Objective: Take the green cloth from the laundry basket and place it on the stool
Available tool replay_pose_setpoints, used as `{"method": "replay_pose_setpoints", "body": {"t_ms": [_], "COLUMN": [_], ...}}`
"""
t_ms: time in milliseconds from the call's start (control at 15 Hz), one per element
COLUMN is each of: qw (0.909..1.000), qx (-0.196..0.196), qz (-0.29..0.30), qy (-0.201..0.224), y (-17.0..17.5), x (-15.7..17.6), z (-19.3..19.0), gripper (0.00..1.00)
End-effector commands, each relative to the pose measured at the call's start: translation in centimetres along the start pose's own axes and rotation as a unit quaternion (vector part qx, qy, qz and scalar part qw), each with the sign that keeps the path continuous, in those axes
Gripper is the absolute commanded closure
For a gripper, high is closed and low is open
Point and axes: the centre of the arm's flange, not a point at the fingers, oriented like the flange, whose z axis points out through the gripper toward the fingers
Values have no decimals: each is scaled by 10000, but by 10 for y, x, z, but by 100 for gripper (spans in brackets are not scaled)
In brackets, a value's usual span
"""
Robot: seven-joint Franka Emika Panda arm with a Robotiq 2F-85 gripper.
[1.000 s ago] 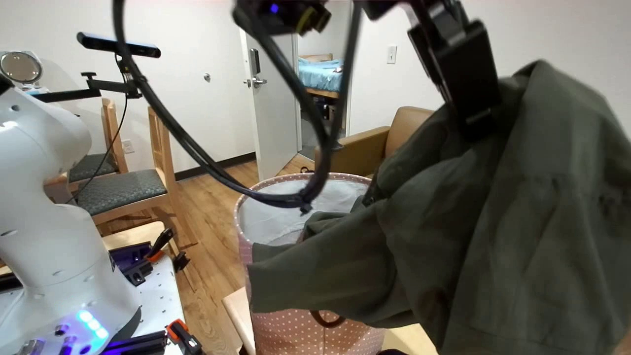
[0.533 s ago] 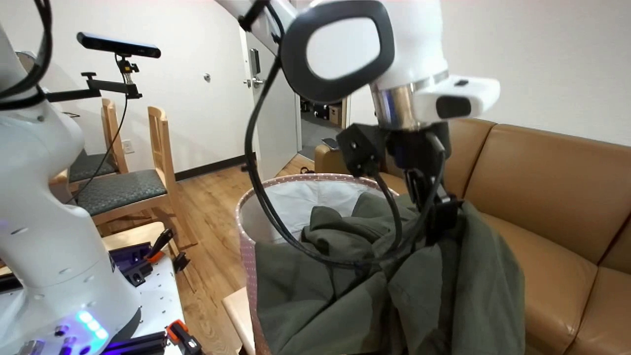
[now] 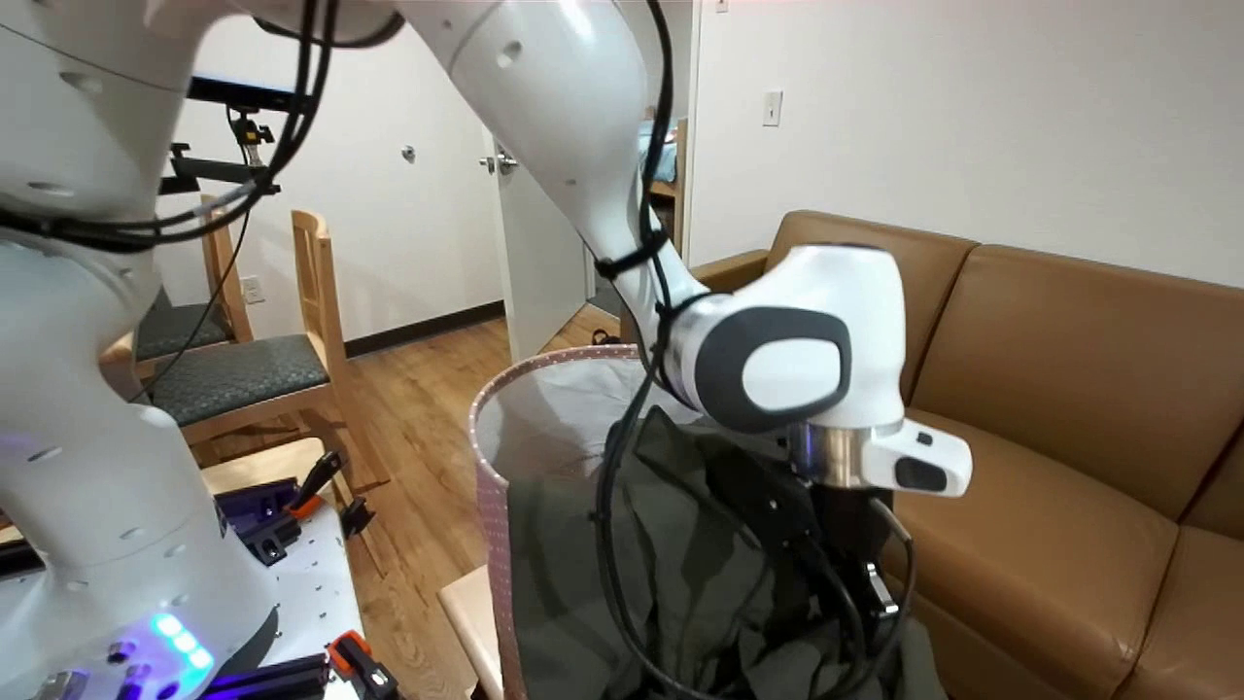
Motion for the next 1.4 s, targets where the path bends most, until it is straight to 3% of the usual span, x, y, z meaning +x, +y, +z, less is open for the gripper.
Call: {"method": "replay_pose_setpoints", "body": {"t_ms": [0, 67, 133, 200, 467, 800, 1067, 1333], "qw": [9988, 9985, 9981, 9974, 9920, 9775, 9704, 9660], "qx": [-324, -299, -121, -47, 802, 1691, 1924, 1784], "qz": [-319, -414, -557, -684, -972, -1221, -1355, -1713], "qy": [-172, -205, -217, -201, 11, 328, 535, 748], "y": [-4, -7, -11, -13, -23, -13, 15, 57], "x": [38, 39, 40, 40, 40, 33, 22, 1], "z": [68, 80, 85, 88, 63, 7, -42, -105], "gripper": [97, 97, 68, 60, 36, 5, 0, 0]}}
